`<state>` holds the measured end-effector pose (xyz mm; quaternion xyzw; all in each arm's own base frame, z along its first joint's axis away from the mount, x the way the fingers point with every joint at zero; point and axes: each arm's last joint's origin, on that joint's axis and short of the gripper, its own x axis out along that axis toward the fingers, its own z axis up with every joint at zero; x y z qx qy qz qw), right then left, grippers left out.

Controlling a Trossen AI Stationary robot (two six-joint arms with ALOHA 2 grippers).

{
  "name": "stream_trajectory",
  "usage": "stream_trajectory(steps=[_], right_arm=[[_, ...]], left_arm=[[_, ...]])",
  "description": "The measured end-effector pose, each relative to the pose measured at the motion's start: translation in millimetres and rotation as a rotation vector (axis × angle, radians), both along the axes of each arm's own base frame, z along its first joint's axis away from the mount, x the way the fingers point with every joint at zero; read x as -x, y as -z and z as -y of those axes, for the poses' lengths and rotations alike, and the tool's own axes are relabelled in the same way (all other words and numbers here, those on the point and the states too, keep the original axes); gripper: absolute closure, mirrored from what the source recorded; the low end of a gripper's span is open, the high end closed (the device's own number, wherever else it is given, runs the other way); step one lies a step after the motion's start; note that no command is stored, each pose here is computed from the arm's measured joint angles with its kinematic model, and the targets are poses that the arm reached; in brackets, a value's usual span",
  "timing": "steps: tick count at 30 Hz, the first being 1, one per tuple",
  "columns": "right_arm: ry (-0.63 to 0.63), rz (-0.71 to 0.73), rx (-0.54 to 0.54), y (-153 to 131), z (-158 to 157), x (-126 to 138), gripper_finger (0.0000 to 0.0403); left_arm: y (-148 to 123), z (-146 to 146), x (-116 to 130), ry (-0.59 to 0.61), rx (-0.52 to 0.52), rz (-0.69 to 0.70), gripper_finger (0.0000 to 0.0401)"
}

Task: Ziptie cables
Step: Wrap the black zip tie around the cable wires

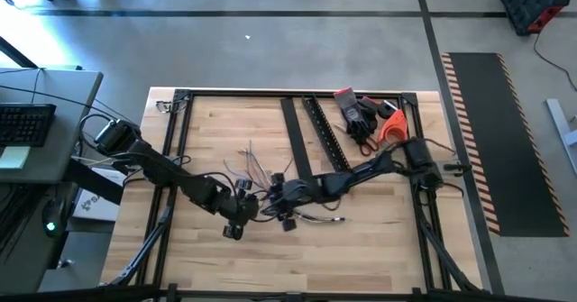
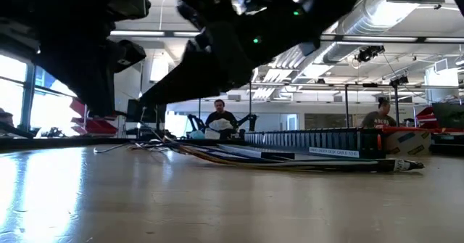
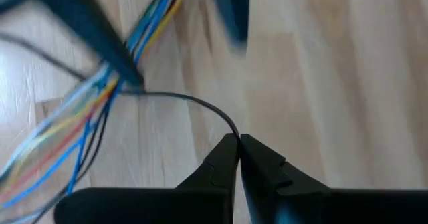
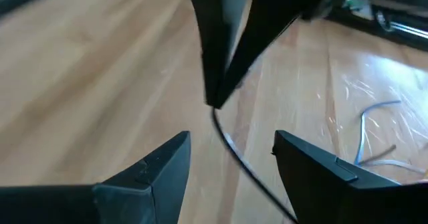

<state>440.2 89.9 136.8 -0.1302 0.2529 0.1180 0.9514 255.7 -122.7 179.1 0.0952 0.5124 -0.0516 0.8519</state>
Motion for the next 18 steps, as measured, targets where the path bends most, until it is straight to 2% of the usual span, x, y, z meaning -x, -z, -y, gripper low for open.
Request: stream_trajectory(steps=[3,7,10,13,14,18], right_arm=[[-0.049,-0.04,0.047,4.1,-3.6,-14.7,0.0199],[-0.118,-0.062,0.029,6.3,-9.2,-28.2,0.0224],[-0.121,-0.079,0.012,7.7,-9.7,-30.6,0.028],[-0.094,-0.108,-0.024,9.9,-9.4,-29.1,0.0366],[-0.082,-0.127,-0.038,11.1,-9.2,-28.3,0.0384],[-0.02,-0.204,-0.115,20.5,-11.5,-19.9,0.04]], left_arm=[[-3.6,1.4,-2.0,0.009,0.013,0.005,0.0401],[-4.6,2.5,-2.1,0.019,0.025,0.0,0.0401],[-4.9,2.4,-2.2,0.018,0.028,0.001,0.0401],[-4.9,2.0,-1.7,0.014,0.023,-0.005,0.0397],[-4.3,1.4,-0.4,0.014,0.017,-0.021,0.0393],[-5.9,-6.8,12.3,-0.023,-0.054,-0.113,0.0362]])
